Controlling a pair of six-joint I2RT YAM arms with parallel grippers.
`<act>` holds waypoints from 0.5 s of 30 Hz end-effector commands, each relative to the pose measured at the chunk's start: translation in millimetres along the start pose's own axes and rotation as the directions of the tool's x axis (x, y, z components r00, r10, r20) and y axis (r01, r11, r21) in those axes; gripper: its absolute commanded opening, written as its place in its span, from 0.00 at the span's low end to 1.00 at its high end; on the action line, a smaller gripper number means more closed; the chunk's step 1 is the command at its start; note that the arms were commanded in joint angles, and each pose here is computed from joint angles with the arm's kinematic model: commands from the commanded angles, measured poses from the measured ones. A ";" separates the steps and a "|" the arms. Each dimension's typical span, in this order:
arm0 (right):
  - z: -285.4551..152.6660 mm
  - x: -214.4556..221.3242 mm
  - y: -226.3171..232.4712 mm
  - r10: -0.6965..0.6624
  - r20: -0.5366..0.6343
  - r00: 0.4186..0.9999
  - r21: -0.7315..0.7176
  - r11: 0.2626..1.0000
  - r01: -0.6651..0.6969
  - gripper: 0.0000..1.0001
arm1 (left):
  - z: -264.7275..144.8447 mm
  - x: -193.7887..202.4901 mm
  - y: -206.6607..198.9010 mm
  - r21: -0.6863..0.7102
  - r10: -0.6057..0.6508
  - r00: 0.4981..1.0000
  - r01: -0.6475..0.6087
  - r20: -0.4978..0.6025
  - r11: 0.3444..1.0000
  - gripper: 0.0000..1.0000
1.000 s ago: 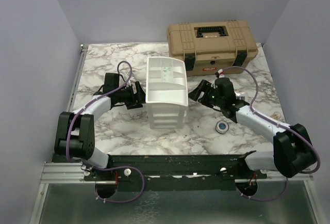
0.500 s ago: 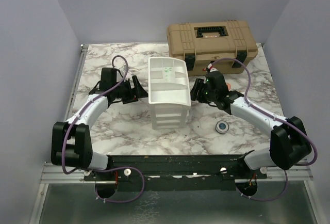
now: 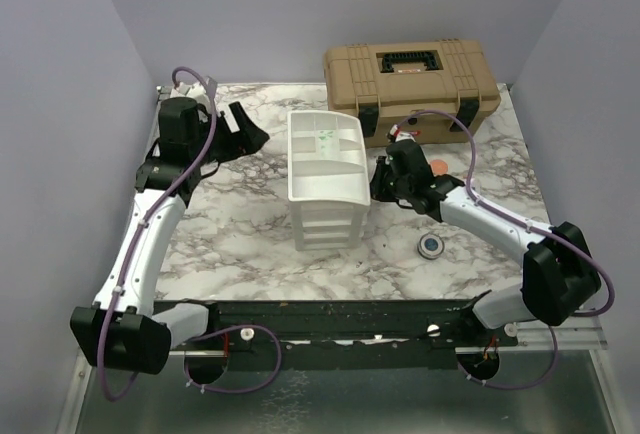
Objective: Organize the makeup
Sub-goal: Open the drawer in the storage box.
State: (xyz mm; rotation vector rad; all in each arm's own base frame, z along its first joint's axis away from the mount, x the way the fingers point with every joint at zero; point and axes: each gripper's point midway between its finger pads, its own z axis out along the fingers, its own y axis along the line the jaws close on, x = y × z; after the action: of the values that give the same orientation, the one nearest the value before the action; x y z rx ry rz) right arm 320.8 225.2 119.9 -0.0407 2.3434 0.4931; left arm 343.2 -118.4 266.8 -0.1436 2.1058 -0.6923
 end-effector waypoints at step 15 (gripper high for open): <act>-1.7 10.8 31.5 -0.024 -0.044 0.999 -0.044 0.999 0.022 0.15 | -3.5 29.4 -58.5 -0.114 0.332 0.929 -0.352 -0.162 0.929 0.71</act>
State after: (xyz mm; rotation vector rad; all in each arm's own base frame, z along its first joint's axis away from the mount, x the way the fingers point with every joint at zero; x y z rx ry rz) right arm 318.0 233.2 122.6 -0.0543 2.3452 0.4604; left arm 317.0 -196.4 313.8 0.1645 2.1106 -0.6216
